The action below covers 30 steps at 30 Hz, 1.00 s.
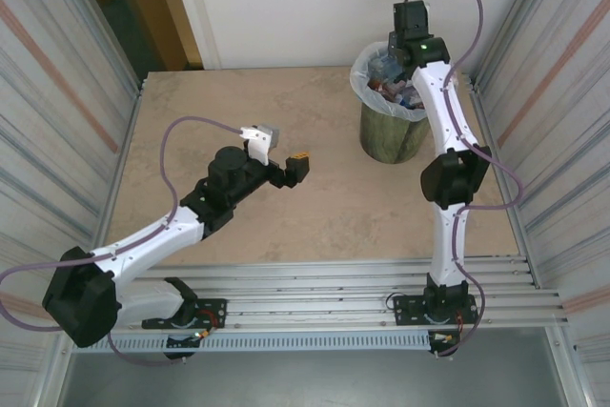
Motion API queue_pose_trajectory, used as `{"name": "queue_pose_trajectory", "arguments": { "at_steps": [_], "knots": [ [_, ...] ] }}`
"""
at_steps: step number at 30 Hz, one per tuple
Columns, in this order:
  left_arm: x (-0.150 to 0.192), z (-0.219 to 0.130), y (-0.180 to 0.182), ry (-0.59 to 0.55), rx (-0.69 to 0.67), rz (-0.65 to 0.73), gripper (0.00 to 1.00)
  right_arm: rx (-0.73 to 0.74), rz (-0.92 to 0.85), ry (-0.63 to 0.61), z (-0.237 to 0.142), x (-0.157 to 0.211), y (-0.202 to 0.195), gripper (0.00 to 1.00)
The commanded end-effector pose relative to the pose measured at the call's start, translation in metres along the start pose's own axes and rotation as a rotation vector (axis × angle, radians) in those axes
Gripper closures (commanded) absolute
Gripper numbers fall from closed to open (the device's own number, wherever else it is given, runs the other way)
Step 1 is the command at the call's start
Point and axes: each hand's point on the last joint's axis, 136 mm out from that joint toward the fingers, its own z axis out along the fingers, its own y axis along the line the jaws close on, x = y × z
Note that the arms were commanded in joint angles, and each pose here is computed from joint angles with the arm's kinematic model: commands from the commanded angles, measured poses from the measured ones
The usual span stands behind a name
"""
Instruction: Put the plastic bottles in the bin
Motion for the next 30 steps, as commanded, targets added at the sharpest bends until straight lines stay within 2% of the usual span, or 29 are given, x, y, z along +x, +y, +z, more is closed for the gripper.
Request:
{"name": "queue_pose_trajectory", "arguments": {
  "at_steps": [1, 9, 13, 20, 25, 30],
  "knots": [
    [-0.010, 0.001, -0.002, -0.038, 0.019, -0.011, 0.01, 0.084, -0.123, 0.081, -0.012, 0.020, -0.009, 0.45],
    [-0.012, 0.003, -0.004, -0.034, 0.025, -0.010, 0.01, 0.015, -0.072, 0.201, -0.022, 0.049, -0.004, 0.48],
    [-0.013, 0.004, -0.006, -0.040, 0.034, -0.011, 0.01, 0.005, -0.075, 0.193, -0.019, 0.051, -0.003, 0.47],
    [-0.014, 0.005, -0.007, -0.038, 0.042, -0.015, 0.01, -0.039, -0.050, 0.077, -0.035, 0.009, -0.007, 0.41],
    [-0.017, 0.000, -0.003, -0.047, 0.013, -0.001, 0.01, -0.112, 0.002, -0.026, -0.076, -0.028, -0.013, 0.36],
    [-0.030, -0.014, 0.011, -0.074, -0.077, 0.041, 0.01, -0.157, 0.054, -0.085, -0.124, -0.041, -0.029, 0.29]
  ]
}}
